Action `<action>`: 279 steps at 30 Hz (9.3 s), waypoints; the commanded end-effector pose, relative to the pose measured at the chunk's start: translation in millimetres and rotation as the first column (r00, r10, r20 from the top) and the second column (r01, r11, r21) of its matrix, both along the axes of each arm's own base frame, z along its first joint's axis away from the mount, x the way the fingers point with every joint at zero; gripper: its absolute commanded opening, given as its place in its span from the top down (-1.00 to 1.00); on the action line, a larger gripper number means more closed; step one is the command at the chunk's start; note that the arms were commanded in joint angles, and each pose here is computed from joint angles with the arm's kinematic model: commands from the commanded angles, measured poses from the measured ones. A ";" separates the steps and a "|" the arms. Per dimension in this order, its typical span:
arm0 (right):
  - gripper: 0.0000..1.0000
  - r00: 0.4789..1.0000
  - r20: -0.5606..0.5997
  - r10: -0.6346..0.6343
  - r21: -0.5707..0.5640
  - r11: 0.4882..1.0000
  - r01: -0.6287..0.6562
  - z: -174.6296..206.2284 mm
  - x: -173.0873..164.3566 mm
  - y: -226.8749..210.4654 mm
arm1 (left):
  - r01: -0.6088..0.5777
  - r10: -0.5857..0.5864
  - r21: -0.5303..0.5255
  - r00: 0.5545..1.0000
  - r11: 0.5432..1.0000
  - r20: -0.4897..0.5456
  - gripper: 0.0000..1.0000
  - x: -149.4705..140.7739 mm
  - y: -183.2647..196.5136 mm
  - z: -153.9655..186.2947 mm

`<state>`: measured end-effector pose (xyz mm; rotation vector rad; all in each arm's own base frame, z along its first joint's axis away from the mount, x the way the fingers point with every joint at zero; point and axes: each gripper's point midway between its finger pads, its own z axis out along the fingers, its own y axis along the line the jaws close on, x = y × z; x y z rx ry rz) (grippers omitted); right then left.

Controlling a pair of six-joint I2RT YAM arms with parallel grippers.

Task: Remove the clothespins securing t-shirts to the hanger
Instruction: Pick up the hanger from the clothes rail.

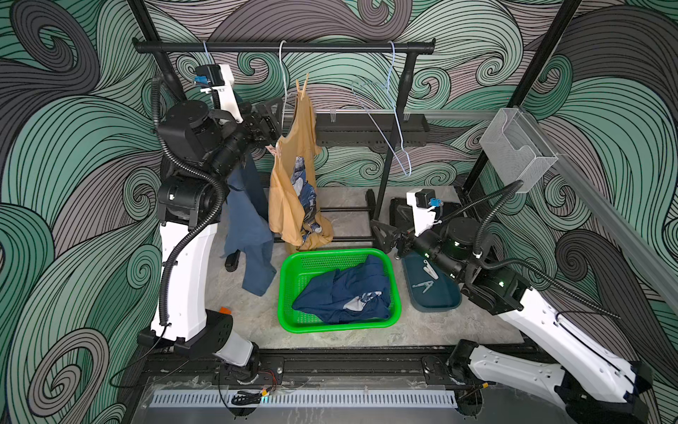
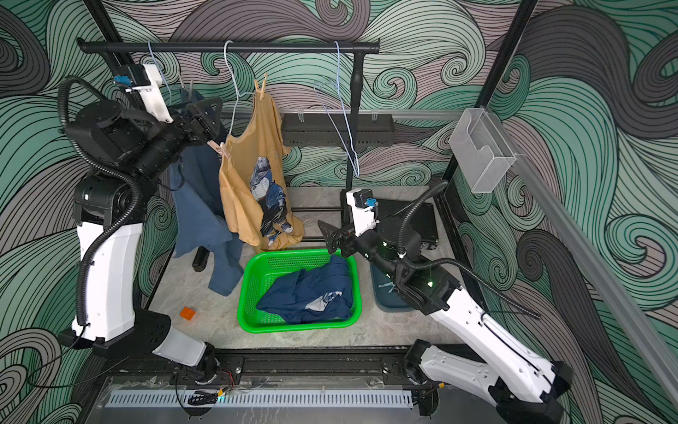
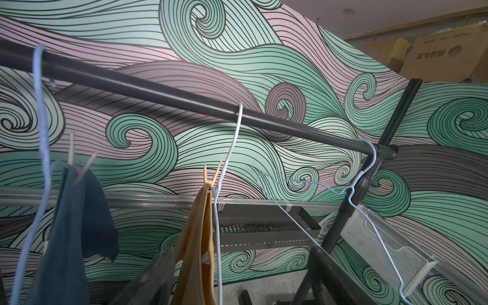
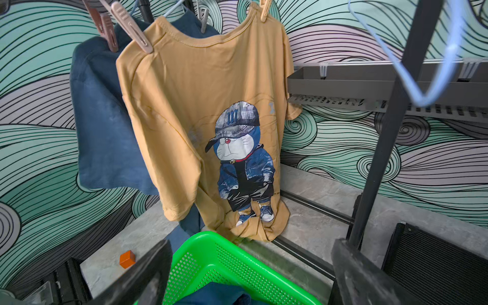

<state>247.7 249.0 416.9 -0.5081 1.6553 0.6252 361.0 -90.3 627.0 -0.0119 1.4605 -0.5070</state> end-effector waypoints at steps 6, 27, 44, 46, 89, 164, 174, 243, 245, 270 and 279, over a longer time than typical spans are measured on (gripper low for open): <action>-0.91 0.994 0.096 0.055 0.033 0.998 -0.059 41.2 -11.0 19.6 | 0.161 -0.182 -0.276 0.982 0.947 -0.049 -0.60 1.2 4.4 -8.5; -0.92 0.994 0.085 0.064 0.022 0.998 -0.066 34.2 -11.5 23.9 | 0.344 -0.409 -0.391 0.907 0.854 -0.095 -0.49 30.9 -41.0 -31.3; -0.92 0.995 0.083 0.060 0.005 0.998 -0.061 29.2 -12.9 21.0 | 0.325 -0.397 -0.408 0.912 0.853 -0.102 -0.13 78.8 -47.9 -28.5; -0.92 0.995 0.083 0.062 0.006 0.998 -0.063 29.6 -13.0 21.3 | 0.334 -0.407 -0.412 0.908 0.848 -0.101 0.01 82.5 -51.0 -26.5; -0.93 0.994 0.089 0.055 0.003 0.998 -0.056 31.5 -15.0 16.6 | 0.381 -0.409 -0.445 0.912 0.810 0.037 0.99 69.7 -58.0 22.3; -0.98 0.988 0.143 -0.058 -0.077 0.995 0.070 20.3 -22.3 -29.6 | 0.514 -0.345 -0.264 0.801 0.816 0.490 1.00 -176.1 -84.5 137.6; -0.98 0.991 0.124 -0.050 -0.088 0.994 0.061 11.3 -19.9 -24.6 | 0.496 -0.372 -0.266 0.836 0.826 0.403 1.00 -195.8 -75.4 95.7; -0.50 0.982 0.042 0.184 -0.094 0.979 -0.179 37.0 19.1 130.2 | 0.212 -0.313 -0.352 0.913 0.912 -0.260 1.00 -116.6 -137.1 -220.3; -0.42 0.979 0.048 0.199 -0.097 0.976 -0.194 37.1 19.1 134.8 | 0.211 -0.313 -0.354 0.913 0.911 -0.261 1.00 -116.5 -137.0 -220.5; 1.00 0.943 0.081 0.322 0.037 0.945 -0.326 58.1 19.4 101.6 | 0.189 -0.288 -0.431 0.941 0.882 -0.176 0.00 -127.6 -106.9 -206.0; 1.00 0.826 0.090 0.556 0.145 0.813 -0.563 77.0 -5.2 89.8 | 0.436 -0.539 -0.575 0.842 0.693 -0.012 -0.21 -130.8 -129.6 -183.9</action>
